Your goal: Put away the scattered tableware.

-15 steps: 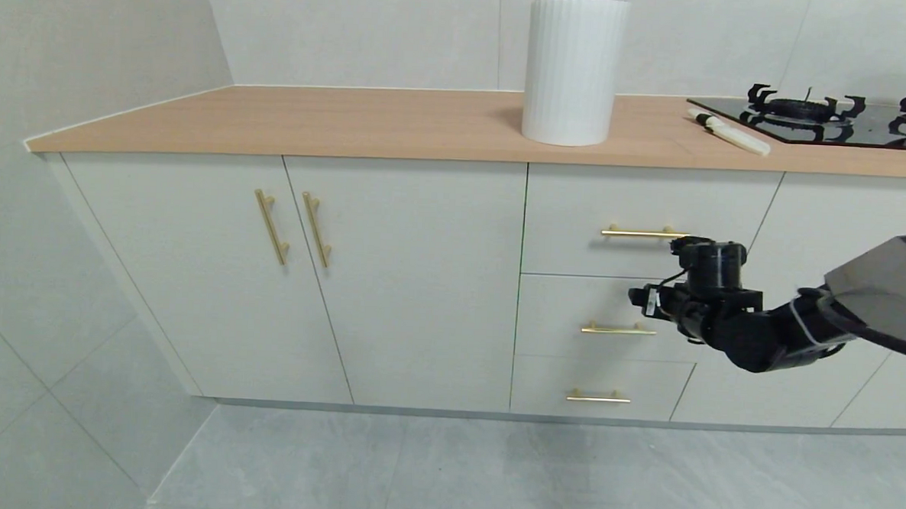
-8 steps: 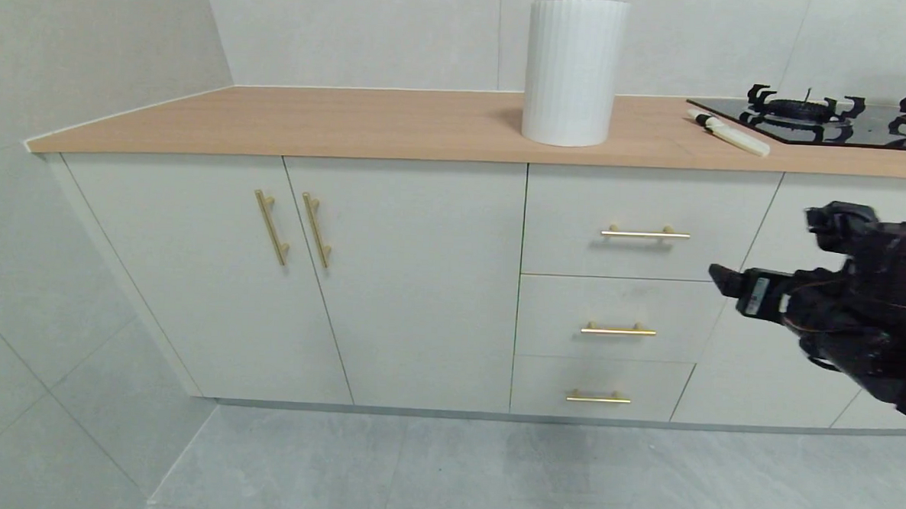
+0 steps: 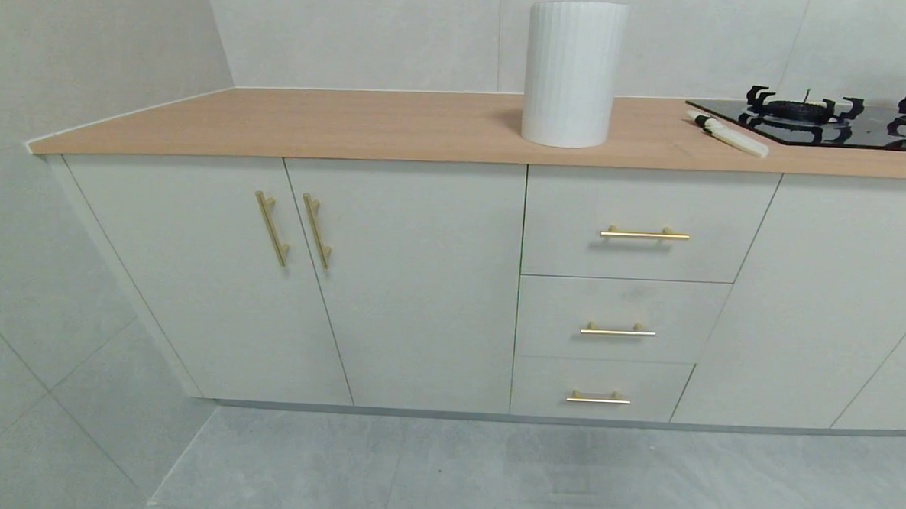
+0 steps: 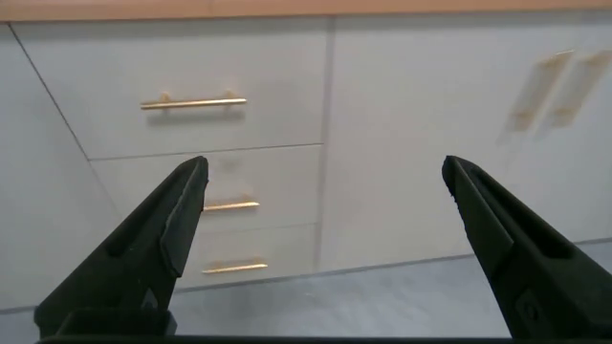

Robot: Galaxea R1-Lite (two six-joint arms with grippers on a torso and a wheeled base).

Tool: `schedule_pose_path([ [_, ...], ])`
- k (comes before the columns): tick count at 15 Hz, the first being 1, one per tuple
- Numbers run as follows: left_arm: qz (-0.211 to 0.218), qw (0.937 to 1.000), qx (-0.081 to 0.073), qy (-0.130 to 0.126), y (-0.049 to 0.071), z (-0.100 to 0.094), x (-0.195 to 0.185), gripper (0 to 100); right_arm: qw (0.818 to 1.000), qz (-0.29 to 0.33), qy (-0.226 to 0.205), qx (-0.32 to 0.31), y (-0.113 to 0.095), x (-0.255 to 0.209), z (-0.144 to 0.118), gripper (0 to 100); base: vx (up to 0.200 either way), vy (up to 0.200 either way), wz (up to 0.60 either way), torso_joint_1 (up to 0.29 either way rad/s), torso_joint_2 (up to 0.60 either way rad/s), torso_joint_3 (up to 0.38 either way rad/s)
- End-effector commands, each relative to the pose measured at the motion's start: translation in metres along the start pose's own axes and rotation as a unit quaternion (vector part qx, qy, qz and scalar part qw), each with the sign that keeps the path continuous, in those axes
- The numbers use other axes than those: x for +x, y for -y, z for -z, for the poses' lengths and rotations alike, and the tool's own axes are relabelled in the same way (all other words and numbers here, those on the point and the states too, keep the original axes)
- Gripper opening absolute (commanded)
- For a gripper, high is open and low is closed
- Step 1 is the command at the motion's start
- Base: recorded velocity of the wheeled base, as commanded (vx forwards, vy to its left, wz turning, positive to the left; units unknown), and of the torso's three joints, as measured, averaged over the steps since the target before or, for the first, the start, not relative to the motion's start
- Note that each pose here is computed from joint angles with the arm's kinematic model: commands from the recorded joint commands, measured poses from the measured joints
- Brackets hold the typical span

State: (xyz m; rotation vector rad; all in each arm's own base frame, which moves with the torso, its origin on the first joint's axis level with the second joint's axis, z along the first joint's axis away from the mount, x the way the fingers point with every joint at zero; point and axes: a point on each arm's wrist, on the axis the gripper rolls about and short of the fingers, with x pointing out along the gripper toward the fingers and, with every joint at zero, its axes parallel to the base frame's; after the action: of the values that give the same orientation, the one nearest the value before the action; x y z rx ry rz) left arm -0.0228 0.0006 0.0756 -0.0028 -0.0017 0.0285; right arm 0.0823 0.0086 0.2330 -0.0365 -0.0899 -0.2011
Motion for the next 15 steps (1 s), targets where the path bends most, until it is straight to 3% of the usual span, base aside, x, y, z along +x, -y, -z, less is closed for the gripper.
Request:
schedule_pose_path([
  [1, 0.0, 1.0, 0.0, 0.0, 0.0, 0.0, 0.0, 100, 0.995, 0.056, 0.078, -0.015, 0.036, -0.084, 0.005, 100, 0.0, 0.0, 0.0, 0.0, 0.0, 0.0],
  [10, 0.0, 1.0, 0.0, 0.0, 0.0, 0.0, 0.0, 100, 0.987, 0.106, 0.116, -0.025, 0.047, -0.153, 0.049, 100, 0.0, 0.0, 0.0, 0.0, 0.0, 0.0],
  [13, 0.0, 1.0, 0.0, 0.0, 0.0, 0.0, 0.0, 100, 0.994, 0.071, 0.085, -0.017, 0.042, -0.142, 0.068, 100, 0.0, 0.0, 0.0, 0.0, 0.0, 0.0],
  [15, 0.0, 1.0, 0.0, 0.0, 0.0, 0.0, 0.0, 100, 0.999, -0.018, 0.03, 0.008, 0.034, -0.126, 0.104, 100, 0.0, 0.0, 0.0, 0.0, 0.0, 0.0],
])
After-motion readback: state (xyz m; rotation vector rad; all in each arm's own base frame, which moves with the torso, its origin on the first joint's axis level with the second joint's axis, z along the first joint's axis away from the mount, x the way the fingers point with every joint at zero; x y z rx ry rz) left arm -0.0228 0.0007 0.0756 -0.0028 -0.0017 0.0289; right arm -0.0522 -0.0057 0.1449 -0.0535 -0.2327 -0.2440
